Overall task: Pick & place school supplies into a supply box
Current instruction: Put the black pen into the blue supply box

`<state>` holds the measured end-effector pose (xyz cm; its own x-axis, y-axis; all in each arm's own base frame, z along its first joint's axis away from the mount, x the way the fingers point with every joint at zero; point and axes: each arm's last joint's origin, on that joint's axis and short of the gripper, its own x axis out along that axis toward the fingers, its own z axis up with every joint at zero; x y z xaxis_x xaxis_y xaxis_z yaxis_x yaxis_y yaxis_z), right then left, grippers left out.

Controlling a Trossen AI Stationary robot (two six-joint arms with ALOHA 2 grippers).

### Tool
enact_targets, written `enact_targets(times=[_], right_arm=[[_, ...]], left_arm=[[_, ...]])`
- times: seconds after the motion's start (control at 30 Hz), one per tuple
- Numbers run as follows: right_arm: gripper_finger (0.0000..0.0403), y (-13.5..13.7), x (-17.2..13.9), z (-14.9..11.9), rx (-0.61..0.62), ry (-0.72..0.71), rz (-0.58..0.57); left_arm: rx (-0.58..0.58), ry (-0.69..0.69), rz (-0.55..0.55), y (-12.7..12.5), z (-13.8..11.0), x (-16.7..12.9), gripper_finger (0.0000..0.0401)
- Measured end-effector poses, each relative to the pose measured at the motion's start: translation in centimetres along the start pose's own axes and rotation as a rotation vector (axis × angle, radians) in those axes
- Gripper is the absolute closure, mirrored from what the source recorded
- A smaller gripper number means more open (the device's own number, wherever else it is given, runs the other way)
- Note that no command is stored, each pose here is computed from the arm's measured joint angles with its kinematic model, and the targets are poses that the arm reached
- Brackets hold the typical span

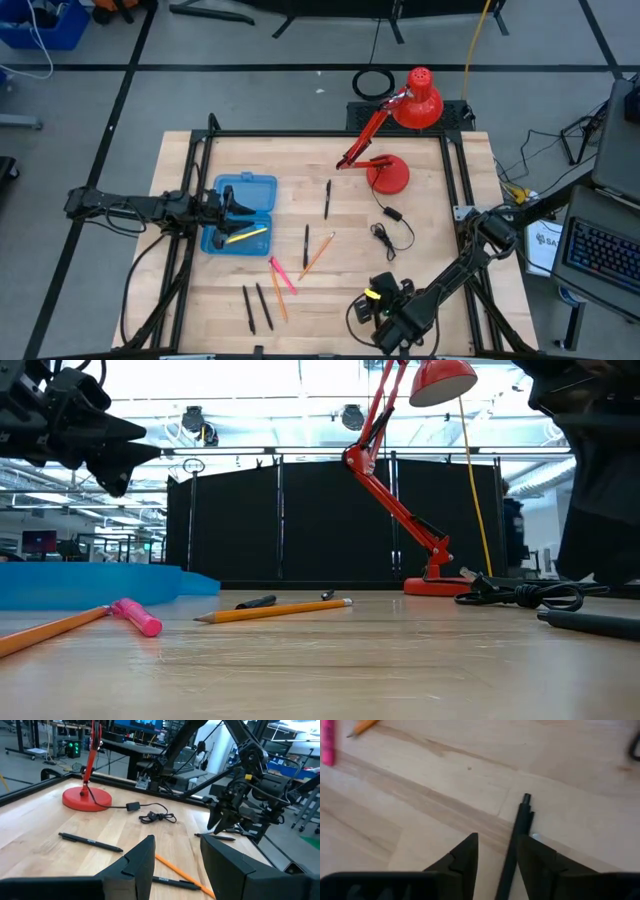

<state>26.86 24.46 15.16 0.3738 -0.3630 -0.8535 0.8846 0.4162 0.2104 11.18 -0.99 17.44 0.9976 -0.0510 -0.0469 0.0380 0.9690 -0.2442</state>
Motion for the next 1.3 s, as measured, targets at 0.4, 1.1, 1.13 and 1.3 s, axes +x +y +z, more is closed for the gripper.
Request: enact_targets(times=[0.4, 1.1, 1.13, 1.3], right_arm=[[0.0293, -0.9, 1.7, -0.4, 0.01, 0.029, 0.008], [0.0294, -1.5, 5.0, -1.8, -0.062, 0.052, -0.036], [0.0294, -1.5, 5.1, -1.8, -0.058, 0.048, -0.038], [0.0314, -1.6, 5.1, -1.7, -0.075, 0.047, -0.041]], left_arm=[[-0.016, 0.003, -0.006, 0.0, 0.0, 0.0, 0.024], [-0.017, 0.016, -0.002, 0.0, -0.2, 0.0, 0.024], [-0.017, 0.016, -0.002, 0.0, -0.2, 0.0, 0.024], [-0.017, 0.016, -0.002, 0.0, -0.2, 0.0, 0.024]])
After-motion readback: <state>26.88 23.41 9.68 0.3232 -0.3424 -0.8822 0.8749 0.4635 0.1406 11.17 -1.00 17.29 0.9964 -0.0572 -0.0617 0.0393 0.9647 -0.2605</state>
